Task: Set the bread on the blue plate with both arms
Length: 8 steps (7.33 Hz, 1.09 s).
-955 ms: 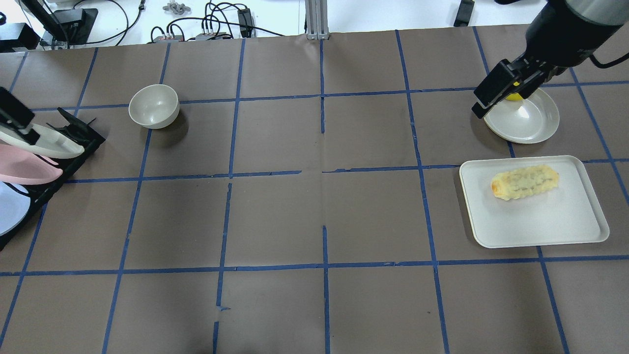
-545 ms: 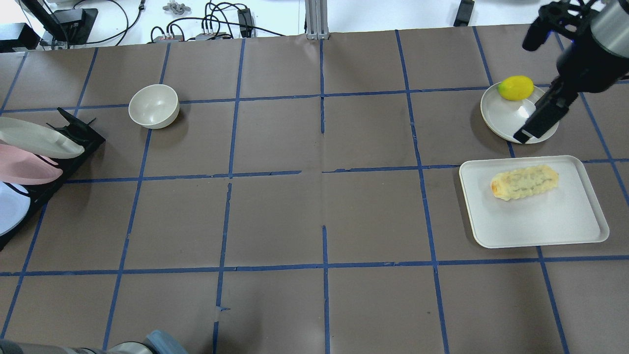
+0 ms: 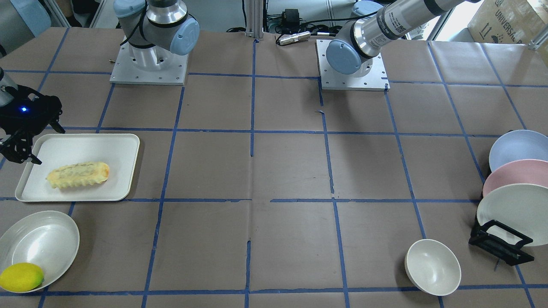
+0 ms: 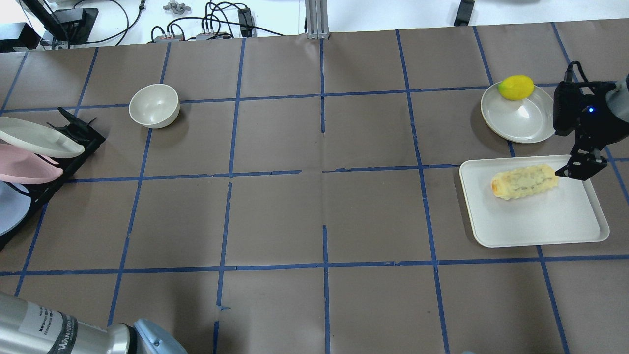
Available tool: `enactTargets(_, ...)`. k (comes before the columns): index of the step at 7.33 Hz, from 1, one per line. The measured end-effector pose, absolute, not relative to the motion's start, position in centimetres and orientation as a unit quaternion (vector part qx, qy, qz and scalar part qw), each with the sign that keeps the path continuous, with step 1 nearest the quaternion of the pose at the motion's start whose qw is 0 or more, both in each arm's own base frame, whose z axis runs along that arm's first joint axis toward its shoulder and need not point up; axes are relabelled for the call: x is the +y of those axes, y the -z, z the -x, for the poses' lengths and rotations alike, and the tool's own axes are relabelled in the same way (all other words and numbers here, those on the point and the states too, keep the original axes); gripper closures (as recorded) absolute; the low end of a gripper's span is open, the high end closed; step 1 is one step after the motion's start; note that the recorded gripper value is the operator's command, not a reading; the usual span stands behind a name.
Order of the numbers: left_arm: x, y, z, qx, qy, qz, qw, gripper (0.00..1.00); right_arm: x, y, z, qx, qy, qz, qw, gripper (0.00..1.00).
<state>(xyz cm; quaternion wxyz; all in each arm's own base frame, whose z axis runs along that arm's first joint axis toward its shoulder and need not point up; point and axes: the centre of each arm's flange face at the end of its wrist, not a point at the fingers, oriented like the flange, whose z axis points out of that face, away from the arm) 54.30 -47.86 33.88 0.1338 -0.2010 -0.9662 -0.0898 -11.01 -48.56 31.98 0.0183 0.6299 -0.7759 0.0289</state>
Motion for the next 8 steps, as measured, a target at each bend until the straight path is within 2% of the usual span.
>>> enactTargets(2, -47.4, -28.5, -59.1, -0.959, 0.094, 0.215, 0.159, 0.02, -50.8, -27.2, 12.3, -0.754, -0.037, -0.656, 0.018, 0.01)
enactTargets(4, -49.0, -26.7, -59.4, -0.956, 0.11, 0.223, 0.154, 0.07, -51.7, -24.1, 12.4, -0.751, -0.045, -0.659, 0.003, 0.0)
enactTargets(7, -52.2, -22.8, -58.2, -0.96, 0.118, 0.193, 0.164, 0.26, -50.7, -21.7, 11.2, -0.751, -0.052, -0.658, -0.016, 0.0)
enactTargets(8, -52.5, -21.6, -58.5, -0.96, 0.119, 0.19, 0.168, 0.42, -50.5, -21.3, 11.1, -0.75, -0.055, -0.659, -0.013, 0.0)
